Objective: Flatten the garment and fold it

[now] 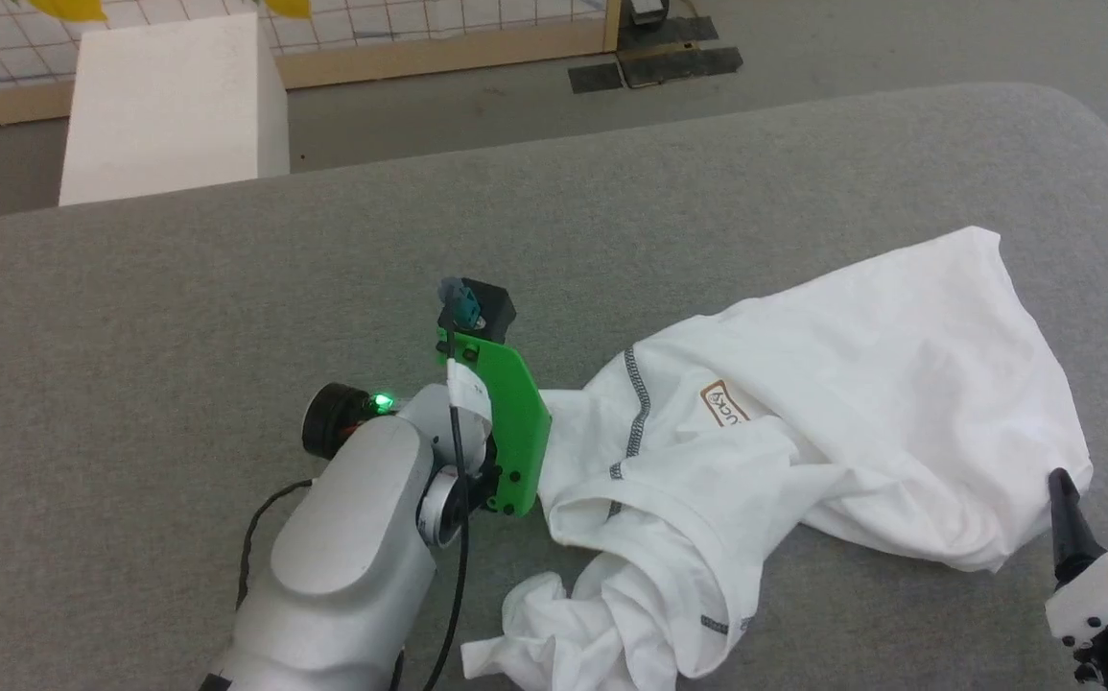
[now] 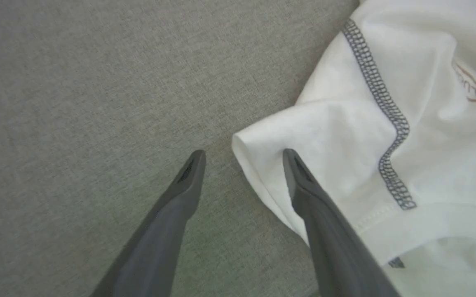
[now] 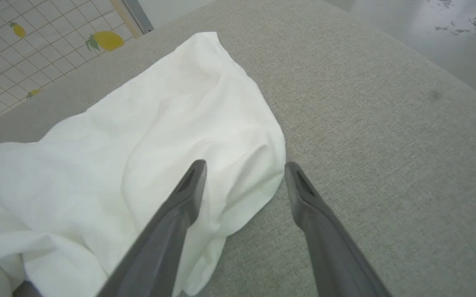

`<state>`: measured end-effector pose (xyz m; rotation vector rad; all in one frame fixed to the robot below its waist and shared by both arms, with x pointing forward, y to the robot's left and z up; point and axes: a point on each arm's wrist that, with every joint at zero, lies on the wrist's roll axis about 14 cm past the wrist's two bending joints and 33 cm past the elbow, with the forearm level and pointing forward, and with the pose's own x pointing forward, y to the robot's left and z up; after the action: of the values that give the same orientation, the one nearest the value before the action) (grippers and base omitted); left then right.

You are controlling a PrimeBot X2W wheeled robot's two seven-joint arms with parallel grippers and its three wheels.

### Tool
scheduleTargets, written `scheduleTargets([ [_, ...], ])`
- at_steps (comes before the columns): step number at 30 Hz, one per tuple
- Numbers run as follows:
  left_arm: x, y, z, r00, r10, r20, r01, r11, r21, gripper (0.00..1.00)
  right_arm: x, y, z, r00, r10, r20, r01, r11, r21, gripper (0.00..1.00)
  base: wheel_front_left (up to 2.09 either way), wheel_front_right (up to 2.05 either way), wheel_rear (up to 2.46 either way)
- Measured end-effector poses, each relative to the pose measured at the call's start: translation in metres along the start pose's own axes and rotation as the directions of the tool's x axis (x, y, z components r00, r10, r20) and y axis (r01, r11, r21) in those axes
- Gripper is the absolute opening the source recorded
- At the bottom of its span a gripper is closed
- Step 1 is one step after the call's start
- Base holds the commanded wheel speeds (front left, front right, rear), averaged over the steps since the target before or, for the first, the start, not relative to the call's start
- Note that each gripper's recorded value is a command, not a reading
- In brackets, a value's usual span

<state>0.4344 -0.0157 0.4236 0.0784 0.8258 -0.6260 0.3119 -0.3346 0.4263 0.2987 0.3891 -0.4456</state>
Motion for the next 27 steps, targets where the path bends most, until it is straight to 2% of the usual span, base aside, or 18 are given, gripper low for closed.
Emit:
scheduleTargets([
  [3, 0.012, -0.002, -0.016, 0.998, -0.015, -0.062, 0.015, 1.000, -0.001, 1.00, 0.000, -0.006, -0.004, 1.000, -0.020, -0.005, 0.020, 1.000, 0.004, 1.00, 0.00, 0.00, 0.00],
  [4, 0.016, -0.005, -0.019, 0.997, -0.027, -0.074, 0.027, 1.000, -0.004, 0.47, -0.001, -0.009, -0.005, 1.000, -0.028, -0.006, 0.028, 1.000, 0.004, 1.00, 0.00, 0.00, 0.00],
  [5, 0.018, -0.008, -0.018, 0.997, -0.042, -0.070, 0.041, 0.999, -0.011, 0.00, -0.001, -0.011, -0.005, 0.999, -0.035, -0.007, 0.035, 0.999, 0.005, 1.00, 0.00, 0.00, 0.00],
  [8, 0.021, -0.008, -0.013, 0.998, -0.053, -0.027, 0.052, 0.998, -0.031, 0.00, -0.001, -0.014, -0.007, 0.999, -0.046, -0.008, 0.046, 0.999, 0.006, 1.00, 0.00, 0.00, 0.00],
  [12, 0.012, 0.006, 0.016, 0.992, -0.017, 0.128, 0.031, 0.994, -0.107, 0.00, 0.001, -0.009, -0.007, 0.999, -0.031, -0.010, 0.031, 1.000, -0.002, 1.00, 0.00, 0.00, 0.00],
  [15, -0.007, 0.031, 0.054, 0.956, 0.061, 0.285, -0.009, 0.983, -0.182, 0.00, 0.004, 0.001, -0.006, 1.000, -0.003, -0.008, 0.003, 1.000, -0.015, 1.00, 0.00, 0.00, 0.00],
  [17, -0.026, 0.053, 0.078, 0.914, 0.133, 0.384, -0.039, 0.969, -0.244, 0.00, 0.006, 0.010, -0.005, 1.000, 0.020, -0.005, -0.021, 1.000, -0.022, 1.00, 0.00, 0.00, 0.00],
  [19, -0.045, 0.078, 0.089, 0.871, 0.212, 0.443, -0.075, 0.949, -0.306, 0.00, 0.007, 0.018, -0.003, 0.999, 0.043, -0.001, -0.043, 0.999, -0.030, 1.00, 0.00, 0.00, 0.00],
  [22, -0.079, 0.122, 0.096, 0.793, 0.340, 0.505, -0.121, 0.901, -0.417, 0.00, 0.009, 0.031, -0.001, 0.997, 0.080, 0.004, -0.080, 0.996, -0.038, 1.00, 0.00, 0.00, 0.00],
  [24, -0.105, 0.148, 0.094, 0.736, 0.424, 0.527, -0.151, 0.862, -0.484, 0.00, 0.010, 0.040, 0.001, 0.994, 0.106, 0.006, -0.106, 0.993, -0.046, 1.00, 0.00, 0.00, 0.00],
  [27, -0.135, 0.179, 0.072, 0.678, 0.524, 0.515, -0.184, 0.799, -0.572, 0.00, 0.012, 0.054, 0.003, 0.990, 0.143, 0.009, -0.142, 0.988, -0.055, 1.00, 0.00, 0.00, 0.00],
])
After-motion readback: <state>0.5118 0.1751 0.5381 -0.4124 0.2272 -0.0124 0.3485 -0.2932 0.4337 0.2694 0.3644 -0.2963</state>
